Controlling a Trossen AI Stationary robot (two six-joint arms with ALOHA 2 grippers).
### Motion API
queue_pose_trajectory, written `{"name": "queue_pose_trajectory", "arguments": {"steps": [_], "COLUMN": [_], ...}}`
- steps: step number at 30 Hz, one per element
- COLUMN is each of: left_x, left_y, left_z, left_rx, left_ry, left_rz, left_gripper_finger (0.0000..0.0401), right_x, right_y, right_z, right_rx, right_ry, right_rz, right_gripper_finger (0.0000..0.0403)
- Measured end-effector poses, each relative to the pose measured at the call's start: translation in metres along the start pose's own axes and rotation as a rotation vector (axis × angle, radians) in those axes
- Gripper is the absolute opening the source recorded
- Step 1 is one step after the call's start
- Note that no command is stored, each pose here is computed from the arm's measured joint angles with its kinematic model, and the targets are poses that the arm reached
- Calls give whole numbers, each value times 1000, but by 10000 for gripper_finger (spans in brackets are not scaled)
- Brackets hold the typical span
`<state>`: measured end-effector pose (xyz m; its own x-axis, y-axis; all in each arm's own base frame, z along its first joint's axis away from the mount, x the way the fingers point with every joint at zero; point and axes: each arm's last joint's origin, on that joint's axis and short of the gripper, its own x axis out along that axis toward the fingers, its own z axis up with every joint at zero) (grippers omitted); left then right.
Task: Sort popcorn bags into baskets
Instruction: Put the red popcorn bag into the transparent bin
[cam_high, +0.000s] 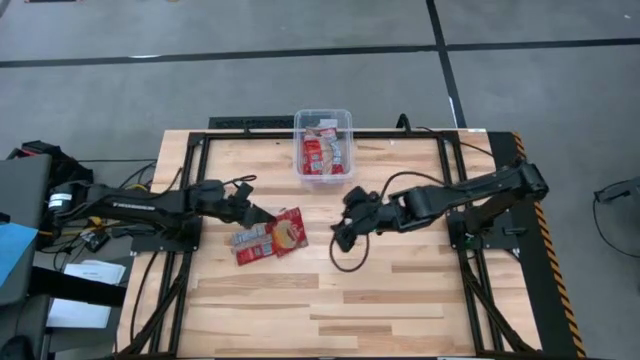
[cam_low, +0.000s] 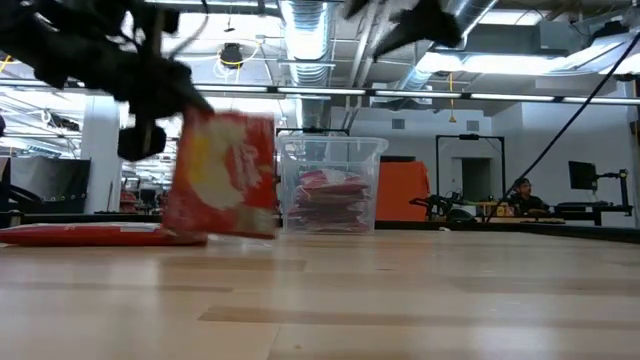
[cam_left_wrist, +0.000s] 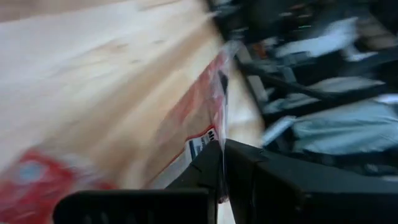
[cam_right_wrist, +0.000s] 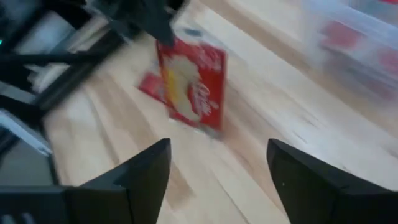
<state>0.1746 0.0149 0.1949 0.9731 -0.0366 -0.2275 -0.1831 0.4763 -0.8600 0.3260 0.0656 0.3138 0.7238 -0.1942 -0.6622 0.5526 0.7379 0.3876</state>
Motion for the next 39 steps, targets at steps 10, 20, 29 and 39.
{"name": "queue_pose_trajectory", "arguments": {"steps": [10, 20, 29, 39], "left_x": [-17, -24, -26, -26], "left_y": [-61, -102, -109, -107], "left_z": [8, 25, 29, 31], "left_rx": [97, 177, 194, 204], "left_ry": [-55, -84, -119, -166], "left_rz": [-237, -274, -272, -229], "left_gripper_finger": [0, 0, 0, 0], "right_x": [64, 75, 71, 75], "right_y": [12, 13, 20, 12], "right_z": [2, 17, 30, 38], "right_rx": [-141, -354, -438, -465], "right_ry": [-53, -207, -336, -303], "right_rz": [118, 127, 194, 247], "right_gripper_finger": [302, 302, 300, 120]}}
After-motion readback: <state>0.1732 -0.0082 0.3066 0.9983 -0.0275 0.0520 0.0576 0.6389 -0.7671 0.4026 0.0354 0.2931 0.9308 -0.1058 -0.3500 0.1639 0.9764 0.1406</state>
